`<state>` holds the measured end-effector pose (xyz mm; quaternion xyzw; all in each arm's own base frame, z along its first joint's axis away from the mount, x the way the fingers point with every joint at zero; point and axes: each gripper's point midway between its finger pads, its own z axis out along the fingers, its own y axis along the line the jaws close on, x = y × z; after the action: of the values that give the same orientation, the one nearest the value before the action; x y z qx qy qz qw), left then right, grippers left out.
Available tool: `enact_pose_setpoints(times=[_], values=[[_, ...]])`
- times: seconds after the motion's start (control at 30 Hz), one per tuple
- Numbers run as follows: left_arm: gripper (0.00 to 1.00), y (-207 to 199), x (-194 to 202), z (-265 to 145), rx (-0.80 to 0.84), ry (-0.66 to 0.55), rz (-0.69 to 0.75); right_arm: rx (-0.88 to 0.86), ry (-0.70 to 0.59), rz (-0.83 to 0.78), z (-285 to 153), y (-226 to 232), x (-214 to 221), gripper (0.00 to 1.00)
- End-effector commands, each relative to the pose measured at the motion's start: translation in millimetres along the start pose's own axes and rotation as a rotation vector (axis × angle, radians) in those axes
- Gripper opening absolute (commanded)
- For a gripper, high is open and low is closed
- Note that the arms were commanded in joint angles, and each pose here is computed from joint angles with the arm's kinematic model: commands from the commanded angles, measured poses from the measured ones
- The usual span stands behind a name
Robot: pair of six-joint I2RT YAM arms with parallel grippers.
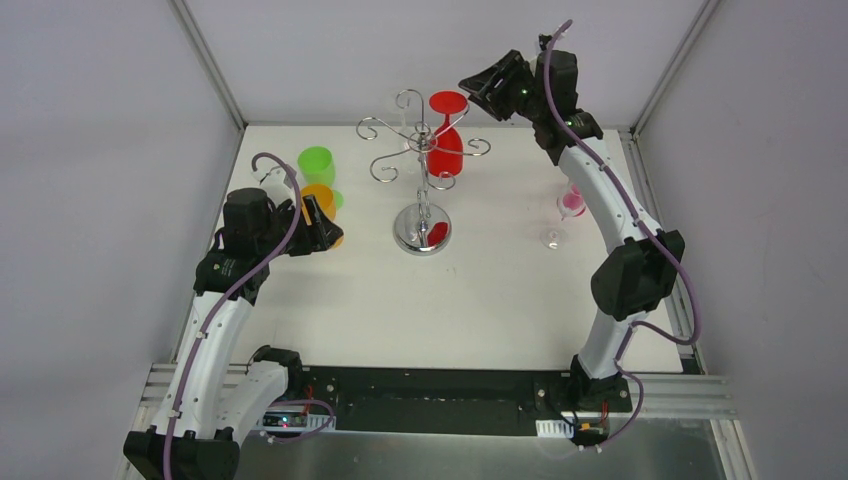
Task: Take the wine glass off the wine glass rack
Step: Pick up the wine glass from the wine rack.
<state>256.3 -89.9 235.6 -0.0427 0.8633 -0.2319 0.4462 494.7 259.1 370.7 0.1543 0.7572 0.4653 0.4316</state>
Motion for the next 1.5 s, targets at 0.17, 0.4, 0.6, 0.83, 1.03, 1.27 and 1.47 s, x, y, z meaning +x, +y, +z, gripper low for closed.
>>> enact_pose_setpoints(times=[0.17,0.4,0.6,0.83,1.03,1.27,1.47], values=[[0.60,1,-8,0,0.005,-0.033,0.025,-0.145,0.020,-0.018,-15,43,-7,0.47],[0.60,2,-8,0,0.004,-0.033,0.024,-0.200,0.056,-0.038,-19,52,1,0.47],[0.60,3,-7,0,0.001,-0.031,0.022,-0.226,0.065,-0.063,-22,58,2,0.47],[0.60,3,-7,1,0.000,-0.029,0.022,-0.255,0.076,-0.090,-25,64,3,0.47],[0.60,4,-7,1,-0.002,-0.028,0.022,-0.243,0.073,-0.086,-23,62,3,0.48],[0.60,4,-7,1,-0.003,-0.026,0.023,-0.218,0.075,-0.085,-18,55,4,0.50],[0.60,4,-6,1,-0.004,-0.022,0.023,-0.222,0.080,-0.087,-12,54,3,0.50]])
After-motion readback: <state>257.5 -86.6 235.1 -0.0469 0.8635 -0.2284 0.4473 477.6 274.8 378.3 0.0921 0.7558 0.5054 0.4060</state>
